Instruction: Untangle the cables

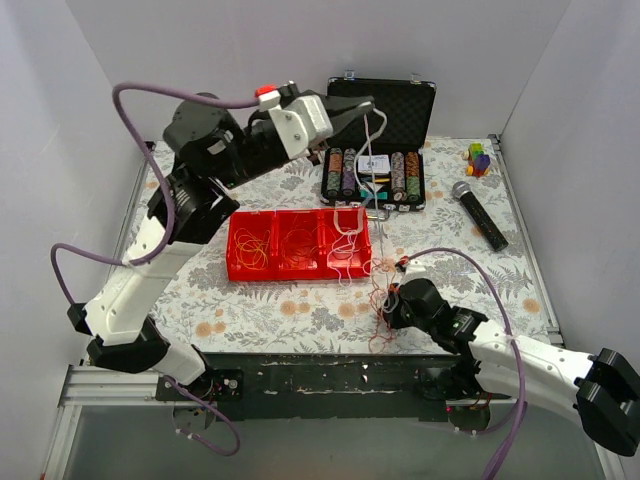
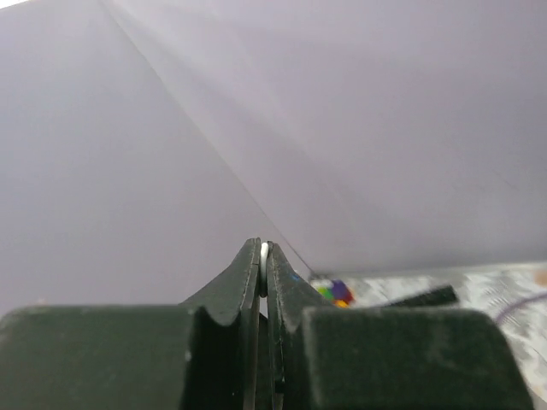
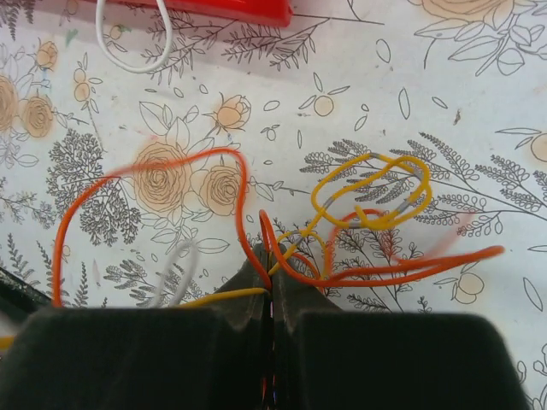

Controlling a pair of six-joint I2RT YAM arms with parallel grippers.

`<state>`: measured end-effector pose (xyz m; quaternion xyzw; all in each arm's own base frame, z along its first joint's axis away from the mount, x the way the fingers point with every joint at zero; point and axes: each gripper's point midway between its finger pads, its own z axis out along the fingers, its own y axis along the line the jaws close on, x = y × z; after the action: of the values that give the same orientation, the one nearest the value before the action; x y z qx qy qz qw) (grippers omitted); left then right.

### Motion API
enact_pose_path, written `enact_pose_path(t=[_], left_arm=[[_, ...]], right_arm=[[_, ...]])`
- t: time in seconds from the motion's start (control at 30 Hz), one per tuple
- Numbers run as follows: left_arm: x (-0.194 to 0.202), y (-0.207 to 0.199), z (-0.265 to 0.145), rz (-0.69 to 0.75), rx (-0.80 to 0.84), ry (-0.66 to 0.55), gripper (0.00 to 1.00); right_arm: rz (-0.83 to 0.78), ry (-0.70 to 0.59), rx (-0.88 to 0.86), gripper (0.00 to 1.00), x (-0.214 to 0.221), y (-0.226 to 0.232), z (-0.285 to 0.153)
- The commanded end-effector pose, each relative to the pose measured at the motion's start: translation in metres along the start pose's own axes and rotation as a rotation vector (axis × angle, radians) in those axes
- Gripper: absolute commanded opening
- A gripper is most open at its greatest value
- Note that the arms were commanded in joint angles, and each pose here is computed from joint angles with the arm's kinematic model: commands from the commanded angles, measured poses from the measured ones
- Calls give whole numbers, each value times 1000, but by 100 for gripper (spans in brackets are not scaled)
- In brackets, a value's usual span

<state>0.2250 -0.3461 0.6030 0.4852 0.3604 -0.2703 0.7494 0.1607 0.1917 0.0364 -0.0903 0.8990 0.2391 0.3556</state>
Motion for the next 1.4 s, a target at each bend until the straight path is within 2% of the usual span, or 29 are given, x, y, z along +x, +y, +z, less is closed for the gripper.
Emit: enact_pose_path(t=[0.0, 0.13, 0.43, 0.6, 0.7, 0.87, 0.93, 1.07, 1.23, 1.27, 1.33, 1.37], left_arm=[[-103, 72, -33, 223, -313, -269, 0], [-133, 91, -47, 313, -421, -357, 0], [-196, 124, -86, 683, -744, -551, 0], [-213, 127, -96, 912, -878, -579, 0], [-226, 133, -101, 976, -944, -593, 0], [-244, 120, -105, 1160, -947, -620, 0], [-242, 118, -100, 1158, -923, -619, 0], [-215, 114, -89, 1167, -871, -534, 0], [-195, 122, -81, 1087, -869, -477, 0], [-190, 121, -77, 1078, -856, -462, 0], [-179, 118, -71, 1067, -820, -436, 0], [-168, 114, -66, 1049, -785, -424, 0]], right_arm=[[1, 103, 114, 1, 25, -24, -3], [8, 123, 153, 1, 28, -30, -2], [11, 157, 204, 1, 34, -37, 0], [19, 168, 234, 1, 35, -41, 0], [26, 176, 252, 1, 37, -43, 0], [32, 202, 307, 1, 40, -50, 0], [27, 203, 316, 1, 39, -51, 1], [37, 161, 299, 1, 33, -49, -1], [40, 69, 206, 1, 15, -35, -5], [32, 30, 163, 7, 6, -28, -7], [16, -44, 81, 29, -13, -13, -13], [7, -83, 44, 37, -23, -5, -17]])
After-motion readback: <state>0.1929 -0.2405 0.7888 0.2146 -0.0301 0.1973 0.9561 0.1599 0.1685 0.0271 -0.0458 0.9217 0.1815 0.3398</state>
